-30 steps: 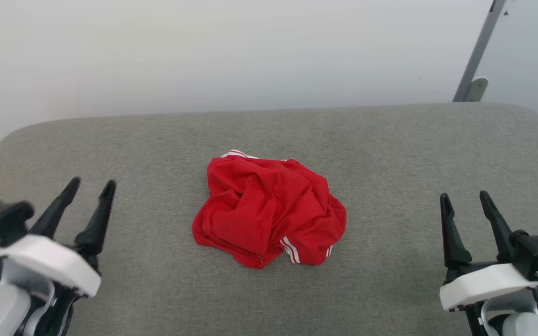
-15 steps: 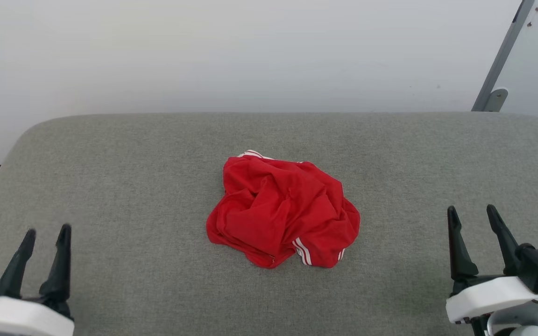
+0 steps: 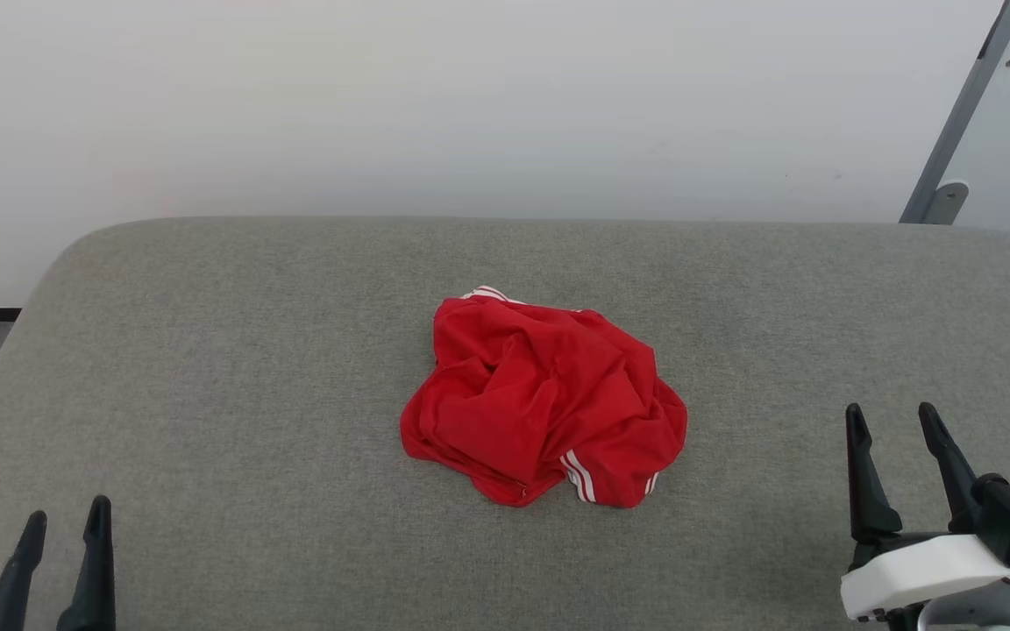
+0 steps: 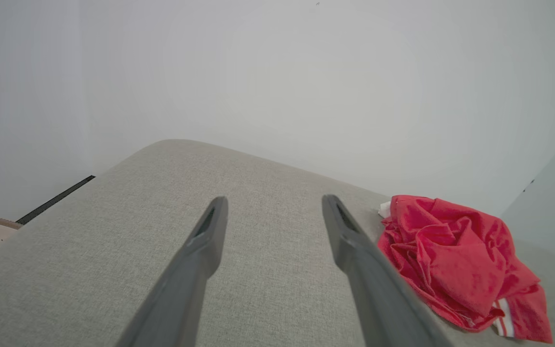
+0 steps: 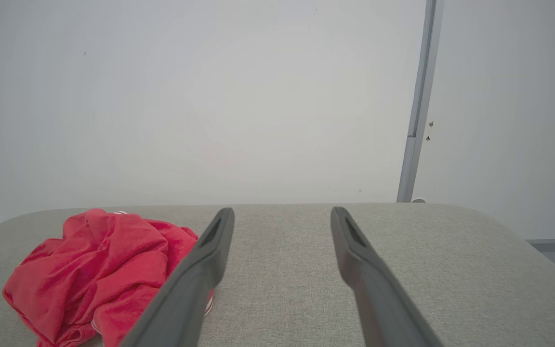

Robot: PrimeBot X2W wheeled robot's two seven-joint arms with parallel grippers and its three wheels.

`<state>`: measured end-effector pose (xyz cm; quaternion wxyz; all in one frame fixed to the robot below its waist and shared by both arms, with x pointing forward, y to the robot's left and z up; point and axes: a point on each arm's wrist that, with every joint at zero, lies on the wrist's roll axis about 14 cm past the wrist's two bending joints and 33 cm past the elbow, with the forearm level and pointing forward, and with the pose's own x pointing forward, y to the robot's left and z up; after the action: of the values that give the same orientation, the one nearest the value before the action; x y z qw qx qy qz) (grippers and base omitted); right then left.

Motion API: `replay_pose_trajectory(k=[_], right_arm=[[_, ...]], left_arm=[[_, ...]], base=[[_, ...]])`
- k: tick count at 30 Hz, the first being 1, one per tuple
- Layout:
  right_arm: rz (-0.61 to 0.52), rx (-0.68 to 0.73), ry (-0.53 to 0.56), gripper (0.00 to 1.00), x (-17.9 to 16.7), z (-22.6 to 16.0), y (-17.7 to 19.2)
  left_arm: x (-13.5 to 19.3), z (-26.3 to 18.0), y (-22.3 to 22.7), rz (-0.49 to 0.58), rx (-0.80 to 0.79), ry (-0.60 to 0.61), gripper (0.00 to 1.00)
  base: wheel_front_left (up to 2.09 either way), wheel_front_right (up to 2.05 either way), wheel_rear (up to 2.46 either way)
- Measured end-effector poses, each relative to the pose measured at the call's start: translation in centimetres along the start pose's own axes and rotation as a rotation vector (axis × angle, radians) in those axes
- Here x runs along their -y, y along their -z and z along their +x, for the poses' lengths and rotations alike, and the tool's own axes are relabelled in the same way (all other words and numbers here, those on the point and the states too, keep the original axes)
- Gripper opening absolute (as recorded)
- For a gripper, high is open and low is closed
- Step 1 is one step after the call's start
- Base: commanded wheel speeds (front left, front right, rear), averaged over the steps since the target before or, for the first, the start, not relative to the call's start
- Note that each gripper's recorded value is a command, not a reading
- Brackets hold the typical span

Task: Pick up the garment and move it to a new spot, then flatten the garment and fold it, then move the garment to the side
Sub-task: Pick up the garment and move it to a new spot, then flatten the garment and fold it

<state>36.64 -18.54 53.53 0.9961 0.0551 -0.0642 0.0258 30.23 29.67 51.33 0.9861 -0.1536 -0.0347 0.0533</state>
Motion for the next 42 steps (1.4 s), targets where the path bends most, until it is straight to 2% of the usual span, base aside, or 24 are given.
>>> replay_pose_trajectory(k=[19, 24, 34, 39, 42], right_arm=[[0.007, -0.004, -0.016, 1.0, -0.6, 0.1, 0.2], [0.016, -0.042, -0.048, 1.0, -1.7, 0.4, 0.9], [-0.008, -0.218, -0.206, 1.0, -7.1, 2.8, 4.0], [-0.057, -0.375, -0.32, 1.0, -10.5, 3.9, 6.9], [-0.116, -0.529, -0.387, 1.0, -12.1, 4.3, 9.9]], left_arm=[[0.1, -1.3, 1.1, -0.04, 0.01, -0.032, 1.0], [0.2, -1.4, 1.0, -0.043, 0.017, -0.033, 1.0], [-0.2, -2.4, 1.3, -0.046, 0.006, -0.052, 1.0], [-0.5, -2.9, 1.3, -0.044, 0.006, -0.065, 1.0], [-0.9, -3.3, 1.2, -0.046, 0.008, -0.081, 1.0]], base=[[0.0, 0.0, 0.0], [0.0, 0.0, 0.0], [0.0, 0.0, 0.0], [0.0, 0.0, 0.0], [0.0, 0.0, 0.0]])
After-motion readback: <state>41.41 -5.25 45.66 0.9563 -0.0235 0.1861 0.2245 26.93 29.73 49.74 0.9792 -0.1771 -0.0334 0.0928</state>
